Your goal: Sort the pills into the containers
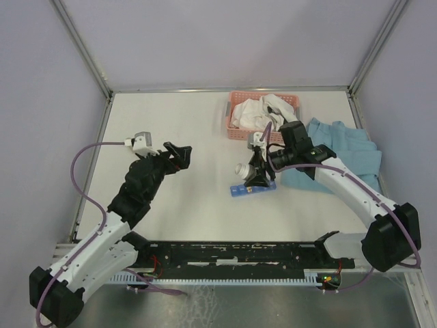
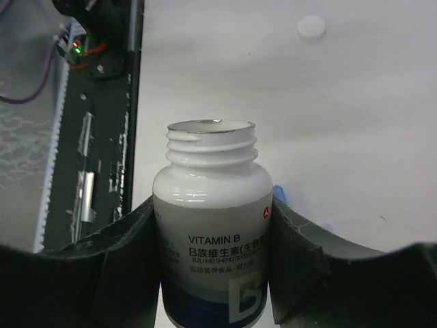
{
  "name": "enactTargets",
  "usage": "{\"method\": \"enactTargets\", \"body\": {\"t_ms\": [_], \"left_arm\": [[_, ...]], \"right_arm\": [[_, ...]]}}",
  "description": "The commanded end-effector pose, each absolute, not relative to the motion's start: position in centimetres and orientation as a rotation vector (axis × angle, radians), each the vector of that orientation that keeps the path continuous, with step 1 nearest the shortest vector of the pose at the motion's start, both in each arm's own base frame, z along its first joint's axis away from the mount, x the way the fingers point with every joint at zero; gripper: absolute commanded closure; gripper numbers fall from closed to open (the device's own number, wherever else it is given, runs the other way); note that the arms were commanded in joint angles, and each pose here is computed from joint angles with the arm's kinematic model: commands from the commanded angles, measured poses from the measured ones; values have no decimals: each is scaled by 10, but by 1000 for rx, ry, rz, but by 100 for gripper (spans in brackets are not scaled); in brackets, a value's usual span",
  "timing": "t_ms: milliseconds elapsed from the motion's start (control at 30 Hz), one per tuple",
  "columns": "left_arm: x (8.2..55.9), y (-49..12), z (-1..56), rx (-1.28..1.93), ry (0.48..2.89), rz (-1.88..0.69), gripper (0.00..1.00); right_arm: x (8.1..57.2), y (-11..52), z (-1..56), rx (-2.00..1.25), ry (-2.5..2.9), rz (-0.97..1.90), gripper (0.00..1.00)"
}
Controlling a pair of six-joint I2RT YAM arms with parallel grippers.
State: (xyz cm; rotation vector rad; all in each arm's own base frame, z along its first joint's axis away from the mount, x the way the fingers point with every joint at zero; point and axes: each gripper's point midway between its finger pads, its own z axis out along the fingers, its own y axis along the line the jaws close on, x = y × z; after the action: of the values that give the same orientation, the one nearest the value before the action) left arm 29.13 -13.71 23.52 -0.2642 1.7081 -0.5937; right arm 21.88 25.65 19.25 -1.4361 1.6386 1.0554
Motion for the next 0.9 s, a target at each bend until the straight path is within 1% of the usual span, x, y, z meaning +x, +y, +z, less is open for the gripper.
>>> {"method": "enactTargets", "body": {"t_ms": [0, 133, 300, 367, 567, 667, 867], "left_arm": [[295, -124, 196, -320, 1930, -570, 1], [307, -111, 168, -371, 2065, -479, 0], [317, -82, 138, -438, 2191, -207, 1], [318, -71, 128, -451, 2236, -98, 4], [329, -62, 94, -427, 2353, 75, 14], [336, -64, 80, -394, 2406, 113, 17], [347, -73, 63, -348, 2449, 101, 23]], "right_arm": [[200, 276, 254, -1287, 1365, 1311, 98], [203, 275, 260, -1277, 1333, 1251, 99], [201, 274, 261, -1281, 1331, 1256, 99], [200, 273, 259, -1293, 1337, 1253, 99], [197, 270, 258, -1332, 1332, 1230, 99], [196, 270, 258, -1341, 1331, 1235, 99], [198, 269, 254, -1353, 1350, 1226, 99]]}}
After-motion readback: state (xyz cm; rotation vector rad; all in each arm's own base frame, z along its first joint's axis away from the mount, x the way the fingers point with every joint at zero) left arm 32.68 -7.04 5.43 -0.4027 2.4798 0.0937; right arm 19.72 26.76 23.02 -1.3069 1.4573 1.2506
